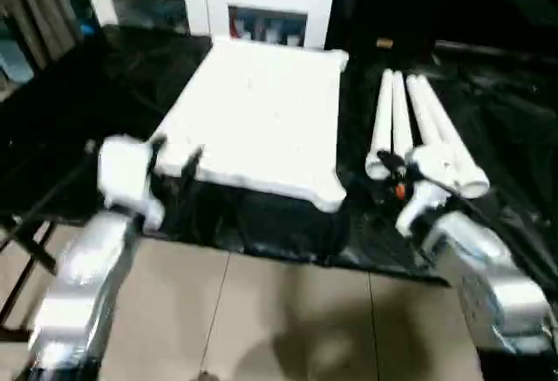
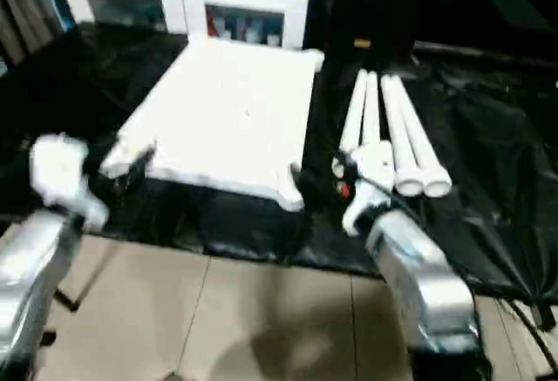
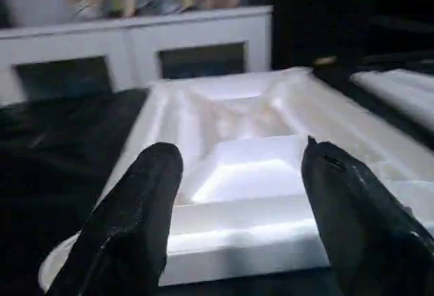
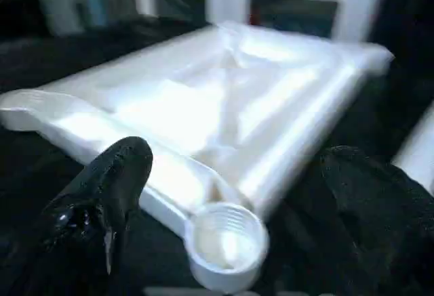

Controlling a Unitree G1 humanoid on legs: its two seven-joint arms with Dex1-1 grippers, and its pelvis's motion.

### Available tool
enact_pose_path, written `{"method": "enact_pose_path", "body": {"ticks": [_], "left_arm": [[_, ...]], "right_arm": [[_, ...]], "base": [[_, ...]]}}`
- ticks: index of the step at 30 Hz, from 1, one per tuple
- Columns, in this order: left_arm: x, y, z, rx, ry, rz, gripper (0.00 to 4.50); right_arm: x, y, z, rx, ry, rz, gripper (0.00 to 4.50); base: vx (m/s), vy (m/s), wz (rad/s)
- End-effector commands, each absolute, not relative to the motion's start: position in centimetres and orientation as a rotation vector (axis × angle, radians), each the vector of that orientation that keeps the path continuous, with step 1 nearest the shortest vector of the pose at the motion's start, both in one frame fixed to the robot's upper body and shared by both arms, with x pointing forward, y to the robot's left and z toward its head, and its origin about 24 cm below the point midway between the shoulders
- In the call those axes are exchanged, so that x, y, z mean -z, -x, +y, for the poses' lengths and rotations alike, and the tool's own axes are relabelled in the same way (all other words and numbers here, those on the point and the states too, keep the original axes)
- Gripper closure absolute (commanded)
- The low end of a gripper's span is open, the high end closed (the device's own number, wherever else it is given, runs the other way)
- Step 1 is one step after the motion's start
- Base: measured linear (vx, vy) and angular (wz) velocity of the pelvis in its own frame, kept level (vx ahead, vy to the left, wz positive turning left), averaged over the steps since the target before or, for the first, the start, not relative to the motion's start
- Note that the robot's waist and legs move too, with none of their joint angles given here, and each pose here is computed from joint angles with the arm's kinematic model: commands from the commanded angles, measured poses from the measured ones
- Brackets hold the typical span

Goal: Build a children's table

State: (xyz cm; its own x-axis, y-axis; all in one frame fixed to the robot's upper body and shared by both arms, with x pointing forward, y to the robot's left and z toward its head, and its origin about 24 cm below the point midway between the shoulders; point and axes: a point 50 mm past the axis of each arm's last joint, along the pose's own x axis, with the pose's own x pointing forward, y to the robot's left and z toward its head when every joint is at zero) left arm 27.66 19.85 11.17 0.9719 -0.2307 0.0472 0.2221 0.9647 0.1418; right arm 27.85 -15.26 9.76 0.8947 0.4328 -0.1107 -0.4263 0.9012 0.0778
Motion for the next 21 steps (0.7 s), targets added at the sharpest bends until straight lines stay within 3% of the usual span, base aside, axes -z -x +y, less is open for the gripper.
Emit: {"method": "enact_pose_path", "body": {"ticks": [1,9,15,21], "left_arm": [[-10.9,-28.1,19.7,0.186,-0.135,-0.039,1.28],[-10.5,-29.7,17.8,0.167,-0.120,-0.023,1.28],[-10.3,-29.9,17.8,0.172,-0.134,0.004,1.28],[-10.4,-30.0,18.4,0.154,-0.093,-0.005,1.28]], "right_arm": [[-8.8,-28.0,-15.7,-0.378,-0.031,0.170,0.00],[-8.0,-28.8,-16.8,-0.139,-0.062,0.200,0.00],[-7.8,-28.6,-16.0,-0.136,-0.079,0.212,0.00],[-8.3,-29.4,-14.6,-0.151,0.011,0.174,0.00]], "base": [[0.000,0.000,0.00],[0.000,0.000,0.00],[0.049,0.003,-0.03],[0.095,-0.004,0.03]]}}
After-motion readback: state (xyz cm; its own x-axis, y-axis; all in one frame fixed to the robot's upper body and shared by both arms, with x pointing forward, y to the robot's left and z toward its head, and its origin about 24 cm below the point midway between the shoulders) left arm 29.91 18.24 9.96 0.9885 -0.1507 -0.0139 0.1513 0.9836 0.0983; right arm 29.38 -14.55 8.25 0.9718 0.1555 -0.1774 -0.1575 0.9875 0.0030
